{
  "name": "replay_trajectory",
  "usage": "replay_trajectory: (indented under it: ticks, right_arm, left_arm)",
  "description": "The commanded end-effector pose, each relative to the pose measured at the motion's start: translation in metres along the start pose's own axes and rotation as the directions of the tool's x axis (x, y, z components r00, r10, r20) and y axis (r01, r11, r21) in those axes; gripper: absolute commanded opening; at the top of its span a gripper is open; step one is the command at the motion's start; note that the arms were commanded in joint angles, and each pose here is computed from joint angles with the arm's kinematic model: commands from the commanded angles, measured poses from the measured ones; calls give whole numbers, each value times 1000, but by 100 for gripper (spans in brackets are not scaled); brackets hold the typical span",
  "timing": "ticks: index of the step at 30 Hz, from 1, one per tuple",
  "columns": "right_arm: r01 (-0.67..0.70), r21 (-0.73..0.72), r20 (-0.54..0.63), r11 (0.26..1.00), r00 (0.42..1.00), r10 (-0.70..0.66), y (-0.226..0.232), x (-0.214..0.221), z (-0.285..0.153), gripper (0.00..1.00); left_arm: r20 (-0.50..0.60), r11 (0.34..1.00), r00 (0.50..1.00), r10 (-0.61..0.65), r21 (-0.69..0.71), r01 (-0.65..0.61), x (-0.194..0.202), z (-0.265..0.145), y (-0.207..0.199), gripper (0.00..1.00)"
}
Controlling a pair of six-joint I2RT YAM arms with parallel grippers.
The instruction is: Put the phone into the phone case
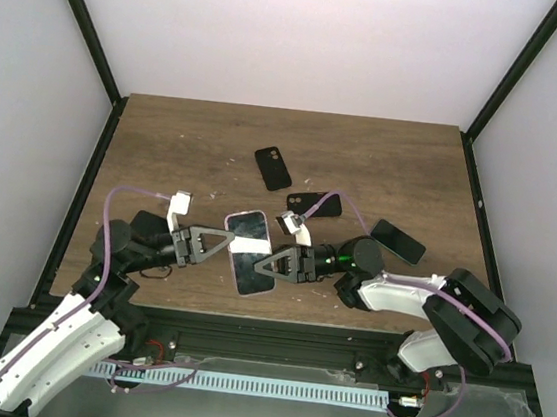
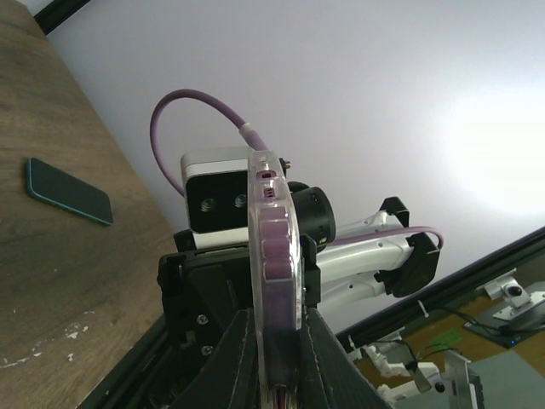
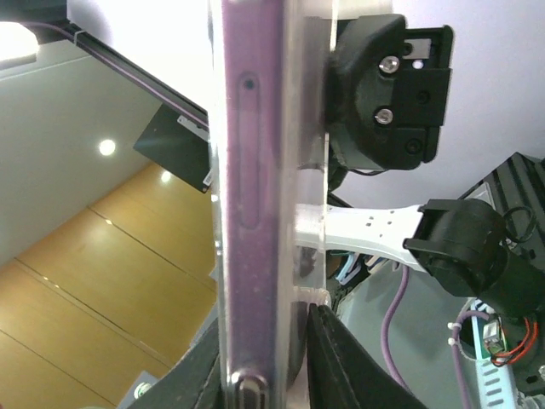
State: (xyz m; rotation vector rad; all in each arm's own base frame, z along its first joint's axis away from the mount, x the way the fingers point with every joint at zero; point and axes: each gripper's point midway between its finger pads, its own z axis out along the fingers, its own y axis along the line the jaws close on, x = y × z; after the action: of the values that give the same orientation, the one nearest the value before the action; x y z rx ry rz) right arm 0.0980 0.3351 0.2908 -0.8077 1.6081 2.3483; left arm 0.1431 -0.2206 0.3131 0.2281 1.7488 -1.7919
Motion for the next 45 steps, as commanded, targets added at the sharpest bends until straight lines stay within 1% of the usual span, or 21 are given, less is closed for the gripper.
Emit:
replay_trajectory:
  ticks: [1,3,5,8,10,11,14,15,17,22,24,28,33,38,42,45]
  right_arm:
    - [78,-14,20,997,997,-78,16,-3,2,17]
    - [89,-3,29,996,996,-89,17,-6,2,14]
    - [92,22,35,996,995,-92,15,-8,2,11]
    - [103,58,44,993,993,-106,12,-12,3,5]
    - [111,63,48,992,992,-114,14,-13,3,4]
    - [112,65,52,992,992,-116,15,-14,3,3]
    - [119,92,83,989,989,-126,15,-22,2,2]
    - [125,107,97,986,986,-135,15,-25,2,1]
    - [140,139,130,980,979,-159,17,-34,2,1]
    - [156,220,225,963,952,-206,16,-56,-3,1]
    - [156,240,251,958,943,-217,16,-62,-4,1]
    - [153,295,295,943,924,-242,13,-73,-9,2]
    - [130,355,319,926,914,-250,1,-80,-13,2]
    - [114,361,327,926,914,-240,-4,-81,-14,2]
    - [102,374,332,922,913,-236,-8,-81,-16,3]
    - [94,376,328,922,917,-227,-11,-80,-15,3]
  left_arm:
    - [13,997,998,65,-34,-64,-6,-3,-7,0]
    - [8,997,998,65,-49,-64,-7,-3,-8,4]
    - [4,997,998,64,-53,-64,-7,-4,-9,4]
    - [-6,996,998,62,-66,-62,-7,-3,-10,3]
    - [-14,996,998,59,-64,-59,-7,-3,-11,4]
    - [-20,996,998,56,-64,-57,-6,-2,-11,7]
    - [-28,995,999,43,-90,-46,-6,-2,-7,32]
    - [-28,995,999,39,-92,-41,-6,-2,-6,38]
    - [-26,996,999,28,-88,-30,-5,-2,-5,46]
    - [-41,998,998,-38,-53,36,5,-1,3,59]
    - [-50,997,997,-58,-46,56,10,-1,8,62]
    - [-67,996,995,-76,-46,73,17,-2,15,62]
    - [-89,995,993,-78,-67,72,19,0,19,58]
    - [-117,992,989,-89,-100,78,23,4,30,49]
    - [-128,990,988,-88,-118,73,26,4,35,46]
    - [-129,989,988,-88,-127,72,26,3,37,39]
